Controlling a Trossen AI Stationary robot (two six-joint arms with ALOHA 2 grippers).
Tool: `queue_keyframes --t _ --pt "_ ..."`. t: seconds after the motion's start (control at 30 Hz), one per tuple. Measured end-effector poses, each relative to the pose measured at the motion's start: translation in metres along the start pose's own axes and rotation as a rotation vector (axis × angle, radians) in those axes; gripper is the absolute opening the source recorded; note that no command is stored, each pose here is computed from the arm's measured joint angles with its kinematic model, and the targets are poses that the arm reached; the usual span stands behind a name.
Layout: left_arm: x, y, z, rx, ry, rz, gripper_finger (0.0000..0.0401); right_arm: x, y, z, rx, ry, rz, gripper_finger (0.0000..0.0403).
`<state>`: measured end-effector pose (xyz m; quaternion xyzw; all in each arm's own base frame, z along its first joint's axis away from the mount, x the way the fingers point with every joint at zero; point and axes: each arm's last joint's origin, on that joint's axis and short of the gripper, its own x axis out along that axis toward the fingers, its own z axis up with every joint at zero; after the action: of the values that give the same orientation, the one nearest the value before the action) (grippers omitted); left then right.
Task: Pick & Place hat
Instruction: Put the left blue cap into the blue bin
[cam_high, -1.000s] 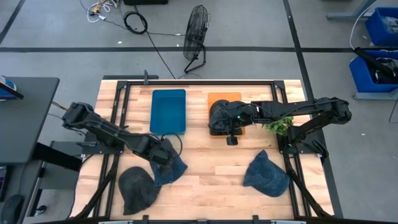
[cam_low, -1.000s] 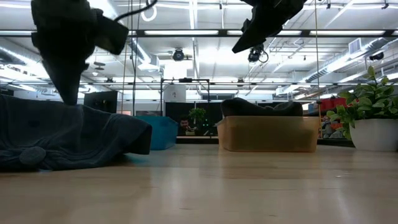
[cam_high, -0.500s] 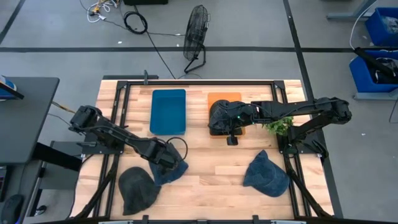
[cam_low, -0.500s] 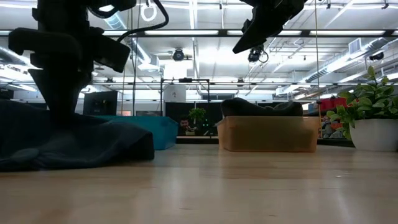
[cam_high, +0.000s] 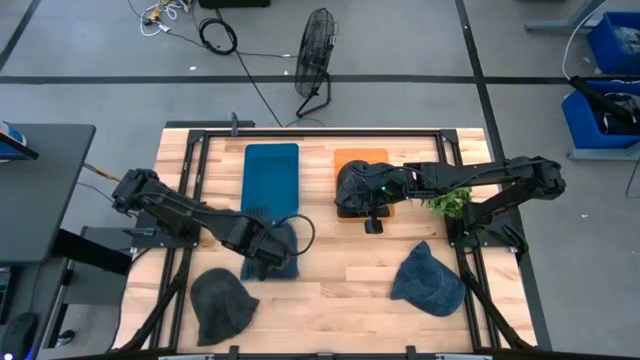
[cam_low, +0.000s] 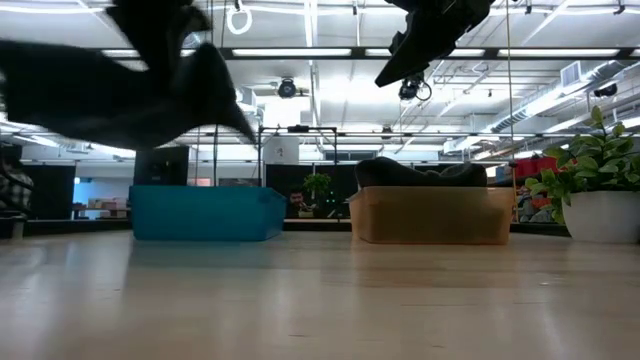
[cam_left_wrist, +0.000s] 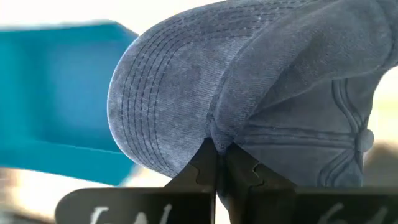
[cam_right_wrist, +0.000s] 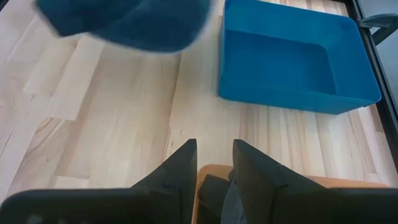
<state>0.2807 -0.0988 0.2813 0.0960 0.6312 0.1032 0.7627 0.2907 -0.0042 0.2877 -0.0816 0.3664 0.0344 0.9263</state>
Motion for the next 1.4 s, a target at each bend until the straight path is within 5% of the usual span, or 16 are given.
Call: queue_keyframes --t 0.1,0.2,0.53,0.7,0.87,1.4 --pt "-0.011 0.019 0.005 0.133 -0.016 0.166 0.0007 0.0 0.0 0.0 0.0 0.001 0.0 0.011" --pt "-0.007 0.044 0.011 0.172 0.022 0.203 0.0007 0.0 0.0 0.0 0.0 0.002 0.0 0.011" --pt "0.025 0.148 0.014 -0.057 0.144 0.372 0.0007 0.0 0.0 0.0 0.0 0.001 0.0 0.011" --pt "0.035 0.186 0.012 -0.116 0.145 0.365 0.0006 0.0 0.0 0.0 0.0 0.005 0.001 0.011" --pt "0.043 0.199 0.01 -0.111 0.142 0.236 0.0006 0.0 0.0 -0.002 0.004 0.017 0.003 0.011" --pt "0.092 0.202 0.022 -0.141 0.26 0.174 0.0005 0.0 0.001 -0.005 0.05 0.054 0.009 0.011"
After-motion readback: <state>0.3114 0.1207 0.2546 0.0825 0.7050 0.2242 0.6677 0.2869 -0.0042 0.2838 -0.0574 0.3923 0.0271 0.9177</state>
